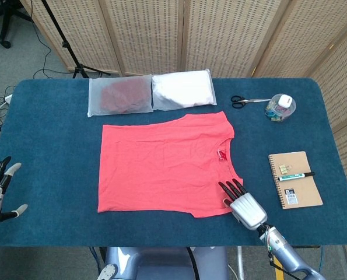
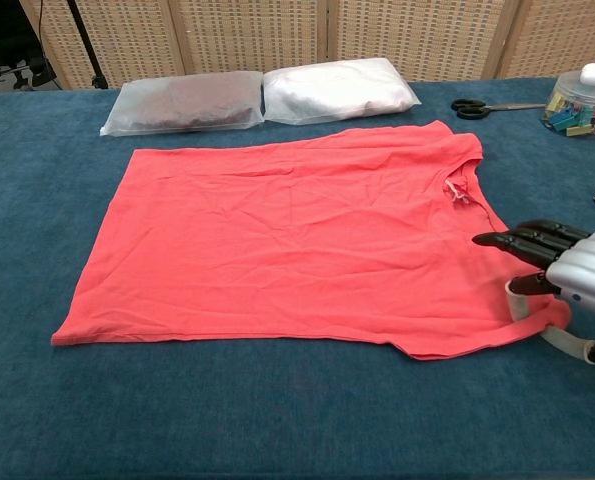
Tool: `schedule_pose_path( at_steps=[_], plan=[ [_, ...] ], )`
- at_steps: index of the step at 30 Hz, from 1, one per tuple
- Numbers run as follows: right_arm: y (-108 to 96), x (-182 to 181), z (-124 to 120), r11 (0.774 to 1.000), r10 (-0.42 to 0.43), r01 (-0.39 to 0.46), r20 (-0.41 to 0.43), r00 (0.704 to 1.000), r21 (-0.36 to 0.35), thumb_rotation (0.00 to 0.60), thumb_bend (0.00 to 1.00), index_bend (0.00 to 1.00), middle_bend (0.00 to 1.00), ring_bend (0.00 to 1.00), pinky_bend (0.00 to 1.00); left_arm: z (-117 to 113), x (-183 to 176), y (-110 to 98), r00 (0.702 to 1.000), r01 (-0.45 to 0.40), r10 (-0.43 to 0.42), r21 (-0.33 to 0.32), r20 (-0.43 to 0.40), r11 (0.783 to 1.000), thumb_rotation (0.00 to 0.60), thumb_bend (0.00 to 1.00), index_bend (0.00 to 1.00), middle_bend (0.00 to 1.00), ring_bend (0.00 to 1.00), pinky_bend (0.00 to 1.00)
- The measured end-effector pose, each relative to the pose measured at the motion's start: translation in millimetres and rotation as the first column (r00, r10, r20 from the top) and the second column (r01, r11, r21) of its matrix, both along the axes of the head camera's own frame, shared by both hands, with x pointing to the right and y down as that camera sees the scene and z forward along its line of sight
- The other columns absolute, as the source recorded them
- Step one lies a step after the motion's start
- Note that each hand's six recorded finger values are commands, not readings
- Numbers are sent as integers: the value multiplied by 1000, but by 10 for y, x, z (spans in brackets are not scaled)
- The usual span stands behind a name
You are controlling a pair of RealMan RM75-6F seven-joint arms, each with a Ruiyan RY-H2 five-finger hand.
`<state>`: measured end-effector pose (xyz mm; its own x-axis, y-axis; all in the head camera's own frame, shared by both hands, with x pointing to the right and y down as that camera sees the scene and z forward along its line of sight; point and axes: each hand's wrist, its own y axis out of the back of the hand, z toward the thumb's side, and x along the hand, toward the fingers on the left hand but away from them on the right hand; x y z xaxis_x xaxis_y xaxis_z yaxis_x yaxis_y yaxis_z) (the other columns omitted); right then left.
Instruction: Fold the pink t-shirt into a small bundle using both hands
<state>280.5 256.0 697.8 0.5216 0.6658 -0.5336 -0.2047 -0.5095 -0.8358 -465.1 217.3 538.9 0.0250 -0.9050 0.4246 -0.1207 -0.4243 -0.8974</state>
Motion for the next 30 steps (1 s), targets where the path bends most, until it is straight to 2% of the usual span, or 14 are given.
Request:
schedule_pose_path(
  at_steps=[8, 14, 16, 18, 20, 25, 30],
  plan=[
    [-16, -21, 7, 1000, 4, -5, 37, 999, 13, 600, 504, 539, 14, 0, 0, 2, 14, -3, 1000, -11, 11, 5, -6, 1000, 600, 0, 0, 0, 0, 0],
    [-48, -28, 7, 1000, 17, -19, 75, 997, 23, 600, 504, 539, 17, 0, 0, 102, 91, 26, 998, -60, 59, -7, -27, 998, 600, 0, 0, 0, 0, 0],
    [-53, -34, 3, 999, 21, -23, 84, 996, 24, 600, 504, 539, 20, 0, 0, 170, 108, 41, 996, -78, 78, -14, -35, 997, 600, 0, 41, 0, 0, 0],
    [-57, -35, -3, 999, 21, -24, 88, 996, 27, 600, 504, 539, 22, 0, 0, 243, 140, 57, 994, -98, 97, -20, -47, 995, 600, 0, 163, 0, 0, 0],
    [-62, -34, -10, 999, 22, -25, 92, 996, 31, 600, 504, 539, 22, 0, 0, 316, 176, 74, 992, -116, 114, -29, -60, 993, 600, 0, 234, 0, 0, 0],
    [-65, -34, -22, 999, 21, -25, 96, 995, 37, 600, 509, 539, 22, 0, 0, 617, 385, 159, 974, -210, 203, -66, -96, 976, 600, 0, 307, 0, 0, 0],
    [-69, -31, -20, 999, 21, -25, 94, 995, 40, 600, 517, 539, 22, 0, 0, 813, 627, 211, 946, -307, 297, -64, -130, 950, 600, 0, 362, 0, 0, 0]
  ],
)
